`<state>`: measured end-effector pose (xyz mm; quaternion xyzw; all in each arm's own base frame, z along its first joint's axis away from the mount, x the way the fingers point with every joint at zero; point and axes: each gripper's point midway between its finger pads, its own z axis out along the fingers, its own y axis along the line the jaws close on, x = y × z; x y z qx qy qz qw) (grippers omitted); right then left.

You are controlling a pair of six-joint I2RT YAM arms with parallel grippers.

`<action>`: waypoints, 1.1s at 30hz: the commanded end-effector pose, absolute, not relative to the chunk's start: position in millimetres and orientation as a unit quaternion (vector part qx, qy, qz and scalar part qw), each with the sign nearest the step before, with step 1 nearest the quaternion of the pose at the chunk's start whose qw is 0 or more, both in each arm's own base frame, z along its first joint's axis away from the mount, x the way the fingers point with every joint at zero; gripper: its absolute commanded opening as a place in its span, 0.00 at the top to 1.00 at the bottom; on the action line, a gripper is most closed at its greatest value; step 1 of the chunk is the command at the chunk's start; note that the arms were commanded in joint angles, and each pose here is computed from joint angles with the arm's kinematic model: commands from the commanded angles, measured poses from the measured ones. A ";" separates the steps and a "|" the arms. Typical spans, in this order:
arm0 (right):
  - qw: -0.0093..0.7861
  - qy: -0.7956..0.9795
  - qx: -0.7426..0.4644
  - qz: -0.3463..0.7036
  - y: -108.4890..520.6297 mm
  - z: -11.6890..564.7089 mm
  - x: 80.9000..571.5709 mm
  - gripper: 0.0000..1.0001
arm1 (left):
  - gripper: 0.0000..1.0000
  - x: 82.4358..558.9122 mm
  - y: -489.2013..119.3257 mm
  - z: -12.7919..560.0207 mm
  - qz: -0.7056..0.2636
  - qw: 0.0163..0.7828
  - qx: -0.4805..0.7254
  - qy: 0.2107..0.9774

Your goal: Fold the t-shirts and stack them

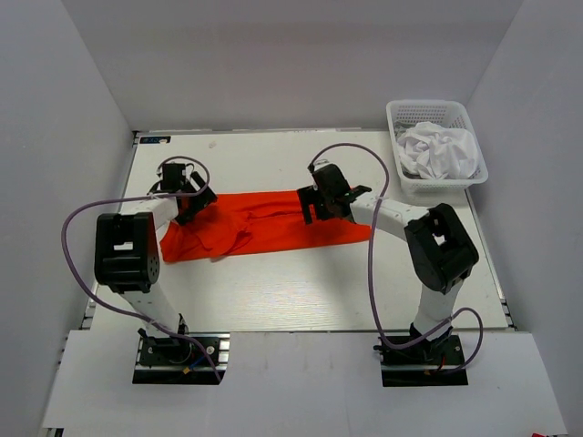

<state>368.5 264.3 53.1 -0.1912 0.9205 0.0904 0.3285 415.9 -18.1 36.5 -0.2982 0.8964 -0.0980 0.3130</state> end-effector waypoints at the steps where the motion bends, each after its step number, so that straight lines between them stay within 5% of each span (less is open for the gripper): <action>1: 0.382 0.905 -0.166 0.084 258.7 92.7 385.5 0.10 | 0.00 425.2 -31.6 43.2 -0.136 0.308 -0.255 0.907; 5: 0.411 0.893 -0.143 0.113 264.0 119.2 403.5 0.10 | 0.00 461.5 -31.5 92.3 -0.138 0.358 -0.236 0.893; 12: 0.381 0.907 -0.057 0.170 235.3 101.9 436.3 0.10 | 0.00 451.4 -57.5 125.8 -0.186 0.373 -0.182 0.891; 24: 0.289 0.935 -0.009 0.206 203.5 43.0 413.9 0.10 | 0.00 396.2 -64.8 17.0 -0.155 0.243 -0.231 0.929; 30: 0.208 0.954 -0.028 0.215 206.5 8.4 335.5 0.10 | 0.00 471.9 -66.4 -5.3 -0.136 0.254 -0.235 0.928; 33: 0.174 0.954 -0.091 0.227 233.3 11.4 288.5 0.10 | 0.00 573.4 -90.7 19.7 -0.159 0.327 -0.211 0.907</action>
